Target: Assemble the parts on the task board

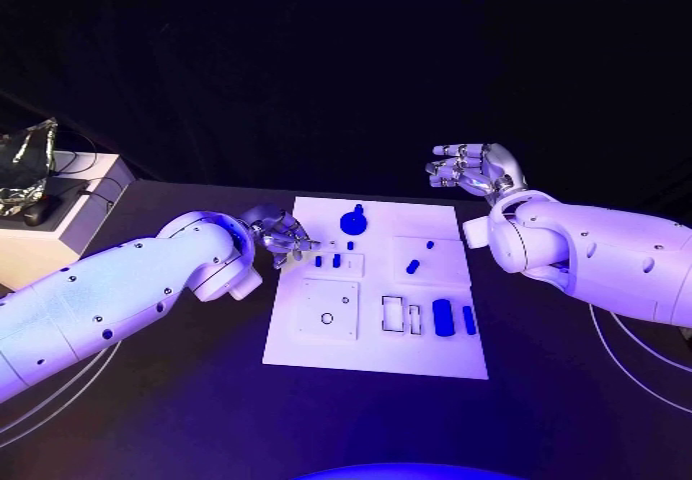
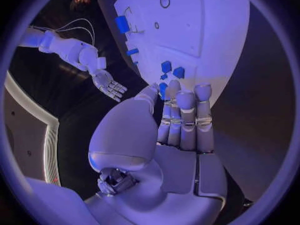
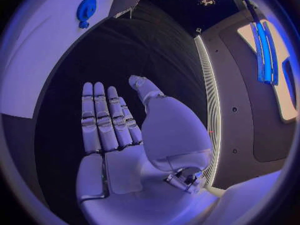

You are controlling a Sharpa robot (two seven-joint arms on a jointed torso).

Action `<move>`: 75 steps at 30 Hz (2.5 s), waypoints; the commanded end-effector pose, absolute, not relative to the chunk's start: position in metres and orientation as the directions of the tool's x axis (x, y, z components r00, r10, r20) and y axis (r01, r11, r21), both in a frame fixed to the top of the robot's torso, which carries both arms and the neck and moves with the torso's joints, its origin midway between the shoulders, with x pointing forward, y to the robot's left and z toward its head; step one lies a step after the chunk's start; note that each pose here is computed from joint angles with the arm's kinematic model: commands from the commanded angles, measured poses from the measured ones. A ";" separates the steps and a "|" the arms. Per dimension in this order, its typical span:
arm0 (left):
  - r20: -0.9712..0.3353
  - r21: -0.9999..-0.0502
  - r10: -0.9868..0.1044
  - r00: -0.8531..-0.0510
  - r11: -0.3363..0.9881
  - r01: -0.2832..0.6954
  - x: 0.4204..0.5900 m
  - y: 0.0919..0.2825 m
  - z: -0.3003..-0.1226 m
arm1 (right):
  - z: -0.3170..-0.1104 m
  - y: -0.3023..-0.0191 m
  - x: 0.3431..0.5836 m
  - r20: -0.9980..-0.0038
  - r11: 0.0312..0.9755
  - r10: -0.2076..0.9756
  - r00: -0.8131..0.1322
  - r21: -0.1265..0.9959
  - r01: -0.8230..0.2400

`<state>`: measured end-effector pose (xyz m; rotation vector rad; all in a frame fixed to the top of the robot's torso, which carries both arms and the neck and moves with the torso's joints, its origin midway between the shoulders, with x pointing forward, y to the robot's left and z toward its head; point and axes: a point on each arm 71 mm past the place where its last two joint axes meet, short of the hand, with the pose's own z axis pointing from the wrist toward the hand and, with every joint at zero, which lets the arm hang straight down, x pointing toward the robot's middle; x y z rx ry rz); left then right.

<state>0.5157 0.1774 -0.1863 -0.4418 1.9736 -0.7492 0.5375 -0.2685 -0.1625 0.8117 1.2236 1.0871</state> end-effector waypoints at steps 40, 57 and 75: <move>-0.694 -0.570 -0.502 -0.517 0.821 -0.033 0.515 0.168 -0.210 | -0.164 -0.268 0.536 -0.316 0.305 0.948 -0.021 0.929 -0.210; -0.695 -0.551 -0.495 -0.522 0.832 -0.056 0.520 0.168 -0.215 | -0.164 -0.267 0.536 -0.316 0.304 0.948 -0.023 0.929 -0.211; -0.690 -0.543 -0.483 -0.540 0.838 -0.056 0.521 0.163 -0.218 | -0.164 -0.266 0.536 -0.315 0.303 0.949 -0.025 0.929 -0.211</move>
